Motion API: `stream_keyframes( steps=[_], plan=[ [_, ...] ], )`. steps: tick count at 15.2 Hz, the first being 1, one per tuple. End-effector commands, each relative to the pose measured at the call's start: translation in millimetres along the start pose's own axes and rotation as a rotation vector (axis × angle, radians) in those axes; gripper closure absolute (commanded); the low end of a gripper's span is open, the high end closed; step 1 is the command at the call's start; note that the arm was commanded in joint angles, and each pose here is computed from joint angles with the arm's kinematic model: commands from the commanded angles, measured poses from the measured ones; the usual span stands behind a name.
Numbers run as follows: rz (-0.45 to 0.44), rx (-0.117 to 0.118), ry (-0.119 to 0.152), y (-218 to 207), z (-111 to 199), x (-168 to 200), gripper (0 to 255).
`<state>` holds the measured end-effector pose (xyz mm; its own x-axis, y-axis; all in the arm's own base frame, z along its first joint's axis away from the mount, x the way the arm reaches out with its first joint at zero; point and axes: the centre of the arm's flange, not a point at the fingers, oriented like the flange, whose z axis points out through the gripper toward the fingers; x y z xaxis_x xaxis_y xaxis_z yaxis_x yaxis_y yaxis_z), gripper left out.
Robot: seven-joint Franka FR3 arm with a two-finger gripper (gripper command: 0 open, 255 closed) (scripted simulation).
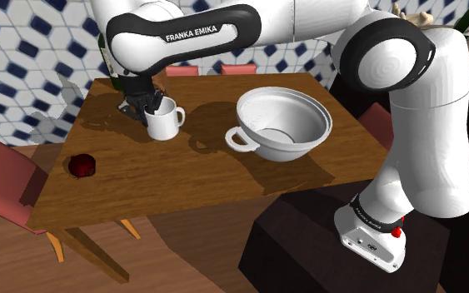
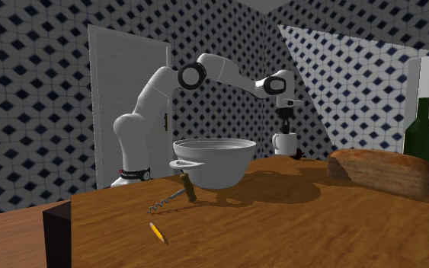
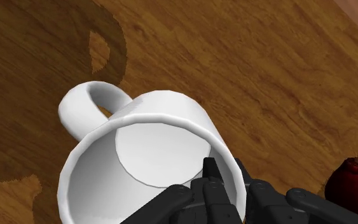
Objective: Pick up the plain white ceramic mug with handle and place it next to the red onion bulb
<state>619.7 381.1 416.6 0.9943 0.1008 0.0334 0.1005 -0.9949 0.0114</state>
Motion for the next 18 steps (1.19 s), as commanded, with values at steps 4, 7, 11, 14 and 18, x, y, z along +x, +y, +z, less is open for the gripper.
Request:
stream_keyframes(
  steps=[4, 7, 11, 14, 18],
  plan=[
    [0.0, 0.001, 0.001, -1.0, 25.7, -0.9, 255],
    [0.0, 0.001, 0.001, -1.1, 41.5, -1.5, 255],
    [0.0, 0.001, 0.001, -1.4, 61.7, -2.2, 255],
    [0.0, 0.001, 0.001, -1.4, 61.7, -2.1, 255],
    [0.0, 0.001, 0.001, -1.4, 61.7, -2.1, 255]
  ],
)
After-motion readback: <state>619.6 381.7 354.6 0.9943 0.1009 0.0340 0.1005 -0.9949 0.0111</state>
